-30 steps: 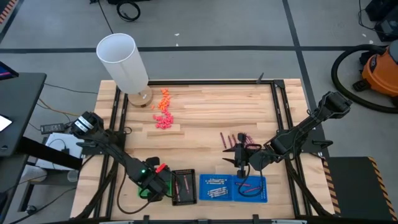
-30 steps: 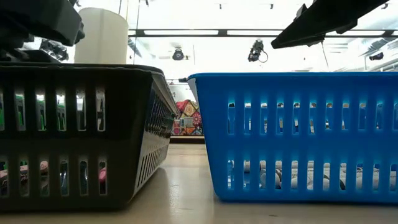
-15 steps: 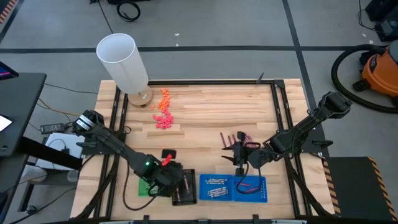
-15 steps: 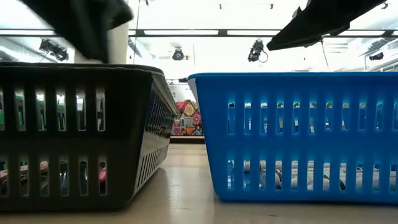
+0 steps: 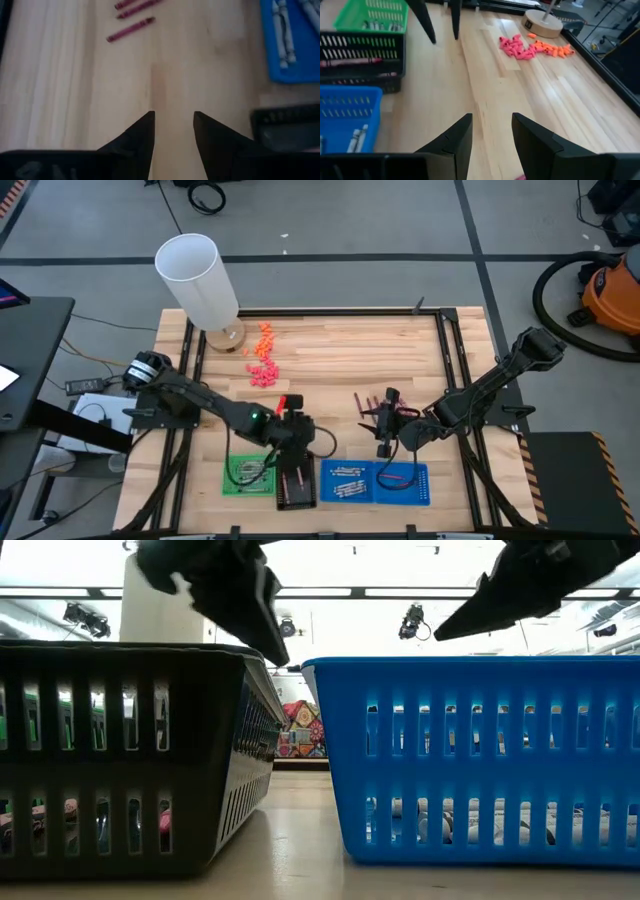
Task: Sort crayons
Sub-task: Put the red crayon into the right blue bin
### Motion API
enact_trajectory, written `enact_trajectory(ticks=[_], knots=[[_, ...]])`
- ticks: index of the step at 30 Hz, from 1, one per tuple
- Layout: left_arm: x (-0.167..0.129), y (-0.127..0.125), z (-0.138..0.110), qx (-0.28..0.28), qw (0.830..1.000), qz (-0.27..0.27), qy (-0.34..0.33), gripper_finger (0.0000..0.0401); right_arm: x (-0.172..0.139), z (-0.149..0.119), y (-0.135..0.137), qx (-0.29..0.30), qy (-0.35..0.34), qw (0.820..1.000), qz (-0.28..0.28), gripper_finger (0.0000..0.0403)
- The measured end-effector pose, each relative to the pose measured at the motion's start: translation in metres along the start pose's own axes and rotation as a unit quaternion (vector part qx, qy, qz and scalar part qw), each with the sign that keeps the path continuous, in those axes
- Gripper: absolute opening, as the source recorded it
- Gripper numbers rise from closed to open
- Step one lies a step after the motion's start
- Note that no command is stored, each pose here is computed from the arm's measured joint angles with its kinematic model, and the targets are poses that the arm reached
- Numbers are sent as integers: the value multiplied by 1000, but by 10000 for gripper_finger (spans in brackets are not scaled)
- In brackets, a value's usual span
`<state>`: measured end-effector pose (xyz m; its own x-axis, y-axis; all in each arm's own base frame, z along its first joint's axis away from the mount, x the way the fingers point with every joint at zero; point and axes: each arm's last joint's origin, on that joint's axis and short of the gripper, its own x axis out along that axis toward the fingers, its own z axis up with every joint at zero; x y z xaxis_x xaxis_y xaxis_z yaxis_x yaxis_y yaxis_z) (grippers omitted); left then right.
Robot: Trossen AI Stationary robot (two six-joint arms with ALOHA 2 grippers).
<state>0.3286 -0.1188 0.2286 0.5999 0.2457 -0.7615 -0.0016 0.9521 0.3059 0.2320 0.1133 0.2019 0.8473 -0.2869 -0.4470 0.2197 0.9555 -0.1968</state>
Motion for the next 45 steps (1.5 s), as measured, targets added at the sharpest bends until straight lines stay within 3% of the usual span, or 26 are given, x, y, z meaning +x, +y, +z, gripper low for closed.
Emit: enact_trajectory(ticks=[5,10,14,26,34,41,45], knots=[[7,3,3,20,999,4,-28,144,7,3,-9,30,0,999,-20,148],[25,-7,-15,55,995,-5,-82,144,15,1,-15,34,9,999,-38,148],[37,-7,-29,47,994,-19,-96,144,21,-3,-18,25,27,998,-48,148],[13,14,-42,1,980,2,-200,144,60,-12,-57,115,94,987,-65,148],[20,33,-47,-67,983,19,-172,144,97,-14,-68,132,180,972,-72,148],[26,38,-53,-77,986,24,-145,144,115,-10,-66,132,289,944,-93,148],[25,34,-53,-73,987,20,-145,144,119,-11,-68,160,323,929,-84,148]])
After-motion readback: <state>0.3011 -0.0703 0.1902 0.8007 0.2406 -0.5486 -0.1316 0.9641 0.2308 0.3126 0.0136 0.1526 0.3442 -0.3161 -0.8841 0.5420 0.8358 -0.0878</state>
